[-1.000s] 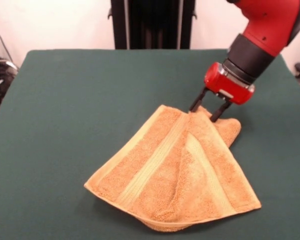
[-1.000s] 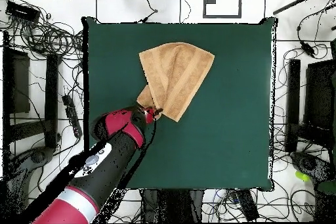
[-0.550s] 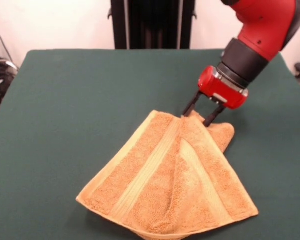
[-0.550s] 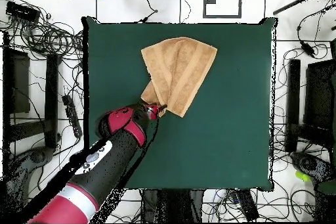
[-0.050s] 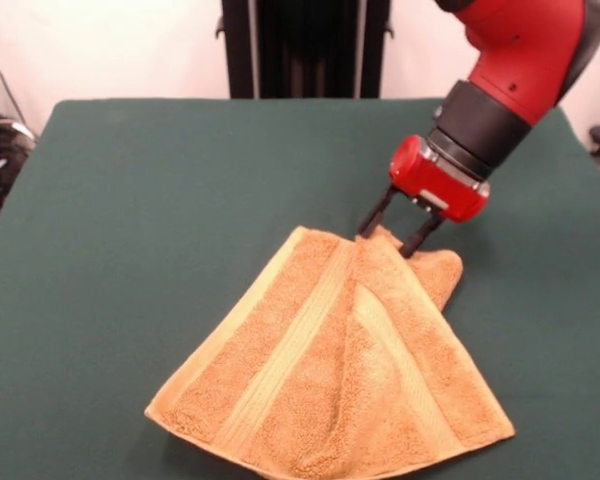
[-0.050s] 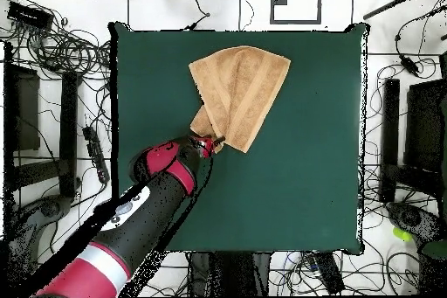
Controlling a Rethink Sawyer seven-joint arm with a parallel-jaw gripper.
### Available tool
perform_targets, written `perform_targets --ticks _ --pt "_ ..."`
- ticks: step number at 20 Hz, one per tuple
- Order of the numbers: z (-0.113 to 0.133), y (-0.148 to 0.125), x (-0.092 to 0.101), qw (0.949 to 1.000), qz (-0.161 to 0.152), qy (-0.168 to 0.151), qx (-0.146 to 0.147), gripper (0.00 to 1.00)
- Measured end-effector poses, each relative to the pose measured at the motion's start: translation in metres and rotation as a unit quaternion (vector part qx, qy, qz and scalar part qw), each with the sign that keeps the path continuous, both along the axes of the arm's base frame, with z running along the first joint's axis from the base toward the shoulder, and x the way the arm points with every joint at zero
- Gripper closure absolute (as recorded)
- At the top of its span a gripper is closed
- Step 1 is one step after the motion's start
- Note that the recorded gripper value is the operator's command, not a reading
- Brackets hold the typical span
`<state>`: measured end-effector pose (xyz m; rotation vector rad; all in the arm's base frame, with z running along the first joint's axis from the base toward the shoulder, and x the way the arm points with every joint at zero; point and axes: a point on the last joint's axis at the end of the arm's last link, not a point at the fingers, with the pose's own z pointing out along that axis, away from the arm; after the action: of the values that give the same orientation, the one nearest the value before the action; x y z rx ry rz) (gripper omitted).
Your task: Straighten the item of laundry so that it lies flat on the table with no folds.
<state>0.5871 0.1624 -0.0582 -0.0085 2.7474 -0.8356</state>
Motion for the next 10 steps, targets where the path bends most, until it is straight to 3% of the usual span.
perform_targets --ticks 10 --pt "0.0 -0.021 0.012 0.9998 -0.004 -0.019 0.005 0.0"
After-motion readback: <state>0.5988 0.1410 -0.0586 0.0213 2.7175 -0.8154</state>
